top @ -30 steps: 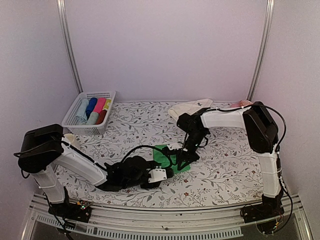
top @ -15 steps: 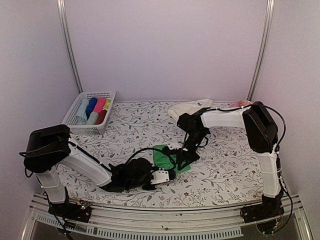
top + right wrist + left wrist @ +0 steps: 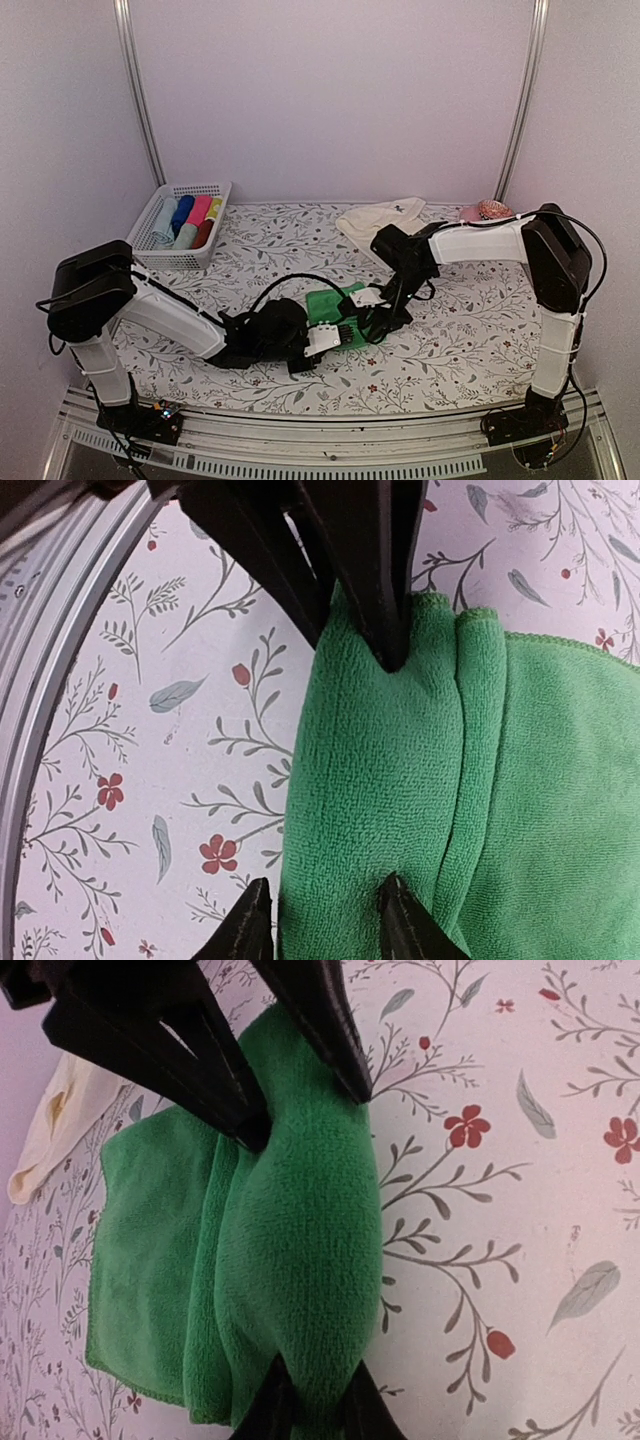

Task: Roll the towels
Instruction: Roll the towel at the center of the board.

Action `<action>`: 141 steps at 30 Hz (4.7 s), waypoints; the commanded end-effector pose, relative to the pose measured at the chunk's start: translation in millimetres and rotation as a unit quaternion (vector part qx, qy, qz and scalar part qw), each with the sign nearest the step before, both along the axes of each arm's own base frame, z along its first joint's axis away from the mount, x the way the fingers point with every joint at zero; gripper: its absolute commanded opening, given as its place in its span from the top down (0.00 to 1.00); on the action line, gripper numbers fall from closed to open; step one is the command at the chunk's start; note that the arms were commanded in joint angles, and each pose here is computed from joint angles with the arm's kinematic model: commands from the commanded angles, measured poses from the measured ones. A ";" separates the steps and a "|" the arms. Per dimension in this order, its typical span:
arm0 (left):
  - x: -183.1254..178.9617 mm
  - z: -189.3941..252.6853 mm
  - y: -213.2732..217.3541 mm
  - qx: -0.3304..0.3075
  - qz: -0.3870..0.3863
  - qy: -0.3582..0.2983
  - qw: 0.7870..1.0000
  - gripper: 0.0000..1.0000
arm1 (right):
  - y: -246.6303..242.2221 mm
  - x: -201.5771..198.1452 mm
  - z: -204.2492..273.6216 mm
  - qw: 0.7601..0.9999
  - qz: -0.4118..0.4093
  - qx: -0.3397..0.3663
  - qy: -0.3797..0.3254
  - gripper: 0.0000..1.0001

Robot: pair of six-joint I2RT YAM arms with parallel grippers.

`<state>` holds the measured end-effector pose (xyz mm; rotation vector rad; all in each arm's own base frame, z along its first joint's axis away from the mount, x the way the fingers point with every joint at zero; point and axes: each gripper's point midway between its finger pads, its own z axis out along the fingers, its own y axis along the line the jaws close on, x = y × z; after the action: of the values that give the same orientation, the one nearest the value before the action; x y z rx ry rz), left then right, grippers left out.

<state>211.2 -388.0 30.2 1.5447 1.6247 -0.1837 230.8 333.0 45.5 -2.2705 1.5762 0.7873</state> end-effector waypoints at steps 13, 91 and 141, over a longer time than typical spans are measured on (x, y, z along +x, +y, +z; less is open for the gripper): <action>14.5 -8.1 5.5 -0.019 0.024 0.210 0.977 0.86 | -10.8 12.6 48.4 0.974 0.033 0.095 -0.201 0.53; 10.4 34.5 3.3 -0.042 0.024 -0.087 0.995 0.31 | -3.1 8.1 -42.7 0.996 0.012 -0.072 -0.057 0.77; 0.1 -33.2 -2.7 0.049 0.040 0.074 0.995 0.75 | -19.9 20.5 -15.6 0.995 0.010 -0.044 -0.086 0.44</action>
<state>234.0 -402.6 33.7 1.4751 1.6438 -0.0511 255.2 334.8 32.4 -2.3432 1.4794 0.5382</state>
